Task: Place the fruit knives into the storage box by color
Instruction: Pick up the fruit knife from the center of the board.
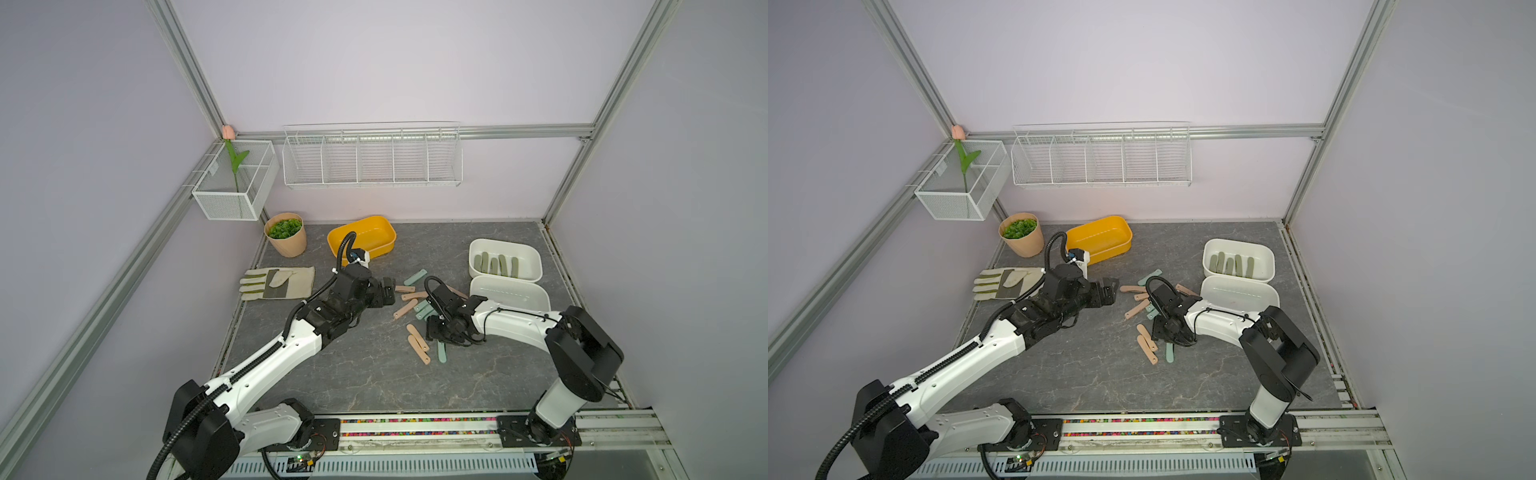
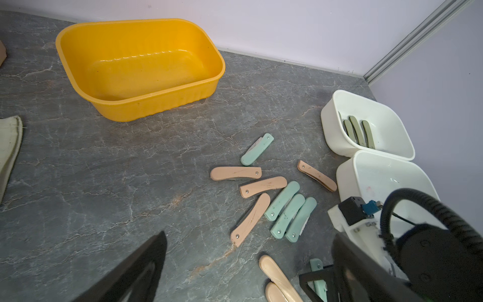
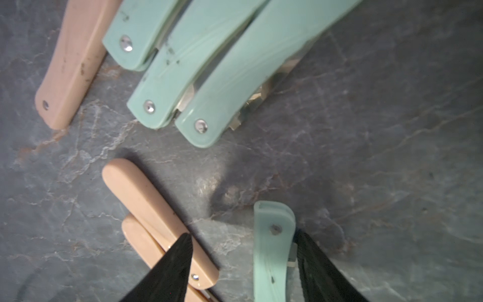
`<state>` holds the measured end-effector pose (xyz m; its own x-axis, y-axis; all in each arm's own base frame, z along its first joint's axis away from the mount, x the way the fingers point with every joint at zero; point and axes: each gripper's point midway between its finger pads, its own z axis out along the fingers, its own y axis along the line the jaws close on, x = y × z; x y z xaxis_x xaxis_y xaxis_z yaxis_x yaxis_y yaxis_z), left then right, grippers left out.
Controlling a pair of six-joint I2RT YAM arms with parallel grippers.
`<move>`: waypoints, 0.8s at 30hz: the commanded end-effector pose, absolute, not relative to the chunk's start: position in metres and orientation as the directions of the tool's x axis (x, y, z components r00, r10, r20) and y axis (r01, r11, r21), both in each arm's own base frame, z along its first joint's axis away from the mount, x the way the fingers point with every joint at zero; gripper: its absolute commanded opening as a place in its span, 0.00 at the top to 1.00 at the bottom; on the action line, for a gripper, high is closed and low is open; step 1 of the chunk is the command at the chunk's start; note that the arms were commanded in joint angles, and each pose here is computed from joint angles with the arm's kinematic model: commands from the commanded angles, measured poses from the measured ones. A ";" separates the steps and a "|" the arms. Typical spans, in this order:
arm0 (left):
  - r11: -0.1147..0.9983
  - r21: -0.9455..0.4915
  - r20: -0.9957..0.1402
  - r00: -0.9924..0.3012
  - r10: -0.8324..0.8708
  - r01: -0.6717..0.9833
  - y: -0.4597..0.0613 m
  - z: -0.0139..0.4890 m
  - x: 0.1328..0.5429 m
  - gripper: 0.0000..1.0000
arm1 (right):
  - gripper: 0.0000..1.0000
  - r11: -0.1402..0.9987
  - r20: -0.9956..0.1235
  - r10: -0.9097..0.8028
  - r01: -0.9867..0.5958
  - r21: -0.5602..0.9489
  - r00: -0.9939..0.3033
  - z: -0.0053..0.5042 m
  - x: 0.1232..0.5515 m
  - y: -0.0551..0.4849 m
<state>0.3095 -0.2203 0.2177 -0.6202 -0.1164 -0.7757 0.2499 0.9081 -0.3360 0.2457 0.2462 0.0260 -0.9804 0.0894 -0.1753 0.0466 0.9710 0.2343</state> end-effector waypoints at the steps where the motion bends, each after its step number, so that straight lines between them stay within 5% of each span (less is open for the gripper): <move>1: 0.910 -0.331 -0.791 -0.600 -0.123 0.250 -0.215 0.223 0.310 0.01 | 0.35 0.991 -0.165 0.027 0.004 0.134 -0.986 0.019 0.238 0.233; 15: 0.903 -0.344 -0.789 -0.601 -0.129 0.258 -0.218 0.223 0.311 0.01 | 0.36 0.994 -0.145 -0.080 -0.068 -0.086 -0.986 0.006 0.200 0.213; 24: 0.899 -0.349 -0.785 -0.606 -0.127 0.264 -0.220 0.223 0.311 0.01 | 0.49 0.992 -0.133 -0.082 -0.068 -0.105 -0.988 -0.003 0.201 0.216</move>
<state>0.3100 -0.2209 0.2195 -0.6164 -0.1218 -0.7780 0.2567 0.9029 -0.3448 0.2101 0.2341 0.0172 -0.9793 -0.0843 -0.1839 -0.0834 0.9964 -0.0124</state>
